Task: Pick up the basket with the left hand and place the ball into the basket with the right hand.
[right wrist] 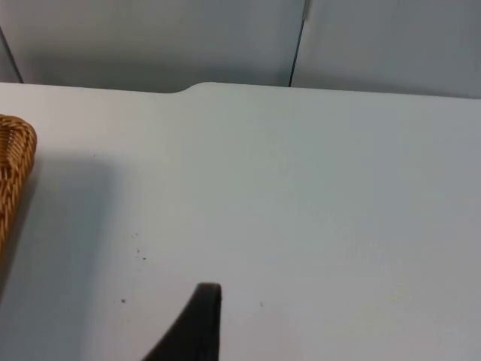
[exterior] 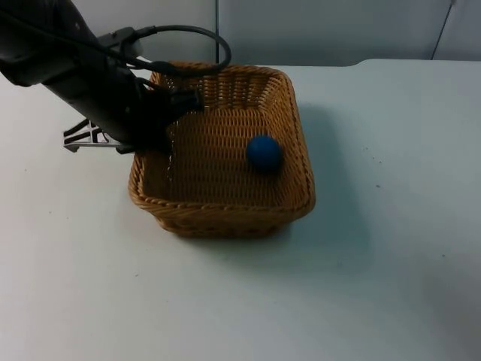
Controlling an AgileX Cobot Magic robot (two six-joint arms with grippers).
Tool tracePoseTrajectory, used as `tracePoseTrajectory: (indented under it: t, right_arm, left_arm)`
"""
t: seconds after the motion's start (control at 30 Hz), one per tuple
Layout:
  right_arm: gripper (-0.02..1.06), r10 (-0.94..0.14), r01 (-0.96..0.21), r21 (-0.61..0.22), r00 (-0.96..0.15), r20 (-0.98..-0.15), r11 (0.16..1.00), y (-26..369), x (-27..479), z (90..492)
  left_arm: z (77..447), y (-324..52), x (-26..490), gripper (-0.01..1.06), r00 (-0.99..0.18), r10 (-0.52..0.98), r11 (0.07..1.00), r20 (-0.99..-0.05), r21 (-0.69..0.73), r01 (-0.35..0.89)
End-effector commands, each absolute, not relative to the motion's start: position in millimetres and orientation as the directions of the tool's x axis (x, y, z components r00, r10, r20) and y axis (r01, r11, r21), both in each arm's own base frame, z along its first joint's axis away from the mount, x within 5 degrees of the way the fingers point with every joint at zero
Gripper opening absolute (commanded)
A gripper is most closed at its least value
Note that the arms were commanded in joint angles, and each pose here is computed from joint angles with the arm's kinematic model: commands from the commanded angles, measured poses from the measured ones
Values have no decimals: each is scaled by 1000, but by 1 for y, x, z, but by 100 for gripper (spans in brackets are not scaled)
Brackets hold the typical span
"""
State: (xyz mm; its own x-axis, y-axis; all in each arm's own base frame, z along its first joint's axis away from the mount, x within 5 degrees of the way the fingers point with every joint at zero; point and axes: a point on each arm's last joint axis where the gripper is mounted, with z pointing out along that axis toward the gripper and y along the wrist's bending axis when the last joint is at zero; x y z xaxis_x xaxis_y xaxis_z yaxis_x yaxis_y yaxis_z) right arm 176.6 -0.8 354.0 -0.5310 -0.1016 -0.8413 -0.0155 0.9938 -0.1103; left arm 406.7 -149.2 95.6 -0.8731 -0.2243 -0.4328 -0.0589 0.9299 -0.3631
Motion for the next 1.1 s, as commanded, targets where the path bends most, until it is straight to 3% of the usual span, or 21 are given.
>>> tracePoseTrajectory:
  t: [0.0, 0.07, 0.13, 0.17, 0.27, 0.3, 0.83, 1.07]
  right_arm:
    - [101, -108, -13, -118, -523, -846, 993, -2, 178, 353]
    - [101, -108, -13, -118, -523, -846, 993, -2, 178, 353]
    - [101, -108, -13, -118, -521, -847, 993, -1, 178, 354]
    - [101, -108, -13, -118, -521, -847, 993, -1, 178, 354]
    - [101, -103, -12, -114, -517, -850, 993, -1, 178, 354]
    - [101, -103, -12, -114, -517, -850, 993, -1, 178, 354]
    - [101, -103, -11, -113, -517, -850, 994, -1, 178, 354]
    - [101, -98, -11, -108, -514, -852, 994, -1, 178, 354]
  left_arm:
    - [94, -152, 405, 0, -879, -225, 928, -420, -367, -62]
    - [94, -152, 405, 8, -880, -224, 928, -419, -367, -62]
    - [94, -152, 404, 32, -885, -203, 933, -420, -356, -45]
    - [94, -152, 404, 32, -885, -203, 933, -420, -356, -45]
    - [93, -152, 403, 96, -895, -187, 935, -404, -351, -37]
    - [93, -152, 402, 105, -899, -166, 941, -405, -339, -21]
    - [101, -151, 399, 105, -908, -90, 953, -409, -301, 41]
    - [132, -148, 395, 105, -890, 20, 960, -456, -239, 144]
